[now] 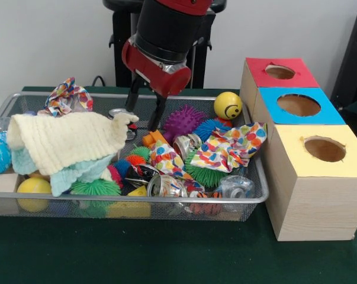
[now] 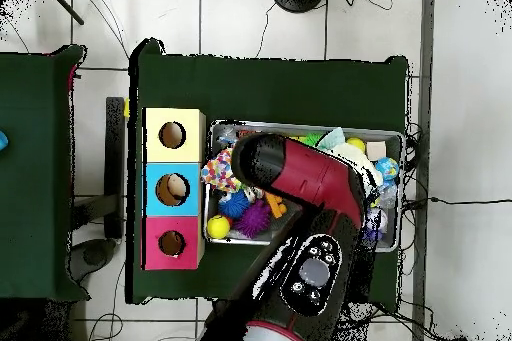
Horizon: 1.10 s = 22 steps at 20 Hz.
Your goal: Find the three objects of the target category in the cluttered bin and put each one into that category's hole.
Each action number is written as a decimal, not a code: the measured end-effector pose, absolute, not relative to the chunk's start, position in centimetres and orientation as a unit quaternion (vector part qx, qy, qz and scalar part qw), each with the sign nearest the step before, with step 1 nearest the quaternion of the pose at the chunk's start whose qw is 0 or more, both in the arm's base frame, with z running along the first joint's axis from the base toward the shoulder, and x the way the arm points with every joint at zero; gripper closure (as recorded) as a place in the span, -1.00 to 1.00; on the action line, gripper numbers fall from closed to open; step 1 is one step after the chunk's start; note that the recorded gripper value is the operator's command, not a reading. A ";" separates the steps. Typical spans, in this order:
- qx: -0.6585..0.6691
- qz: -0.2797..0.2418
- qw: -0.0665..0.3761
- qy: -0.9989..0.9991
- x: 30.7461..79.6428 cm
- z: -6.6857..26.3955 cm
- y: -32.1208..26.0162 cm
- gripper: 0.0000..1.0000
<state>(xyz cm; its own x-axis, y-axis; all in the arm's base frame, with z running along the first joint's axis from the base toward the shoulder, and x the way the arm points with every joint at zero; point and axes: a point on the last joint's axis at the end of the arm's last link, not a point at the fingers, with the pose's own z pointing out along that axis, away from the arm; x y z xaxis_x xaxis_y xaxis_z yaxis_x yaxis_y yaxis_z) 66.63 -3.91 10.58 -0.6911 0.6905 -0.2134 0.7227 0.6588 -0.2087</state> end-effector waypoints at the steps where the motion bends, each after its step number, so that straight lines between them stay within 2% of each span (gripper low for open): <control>1: 0.390 -0.135 0.063 0.909 67.3 10.7 -3.9 -1.00; 10: 0.385 -0.119 0.078 0.912 70.7 12.5 -2.3 -1.00; 14: 0.382 -0.105 0.091 0.914 73.6 10.9 0.1 -1.00; 22: 0.372 -0.096 0.076 0.920 74.0 6.7 4.1 -1.00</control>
<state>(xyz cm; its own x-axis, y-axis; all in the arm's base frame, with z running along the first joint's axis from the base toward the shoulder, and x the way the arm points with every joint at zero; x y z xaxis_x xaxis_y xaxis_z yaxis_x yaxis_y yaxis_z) 74.03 4.06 6.73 -0.7109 0.6708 -0.2114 0.6999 0.7041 -0.1196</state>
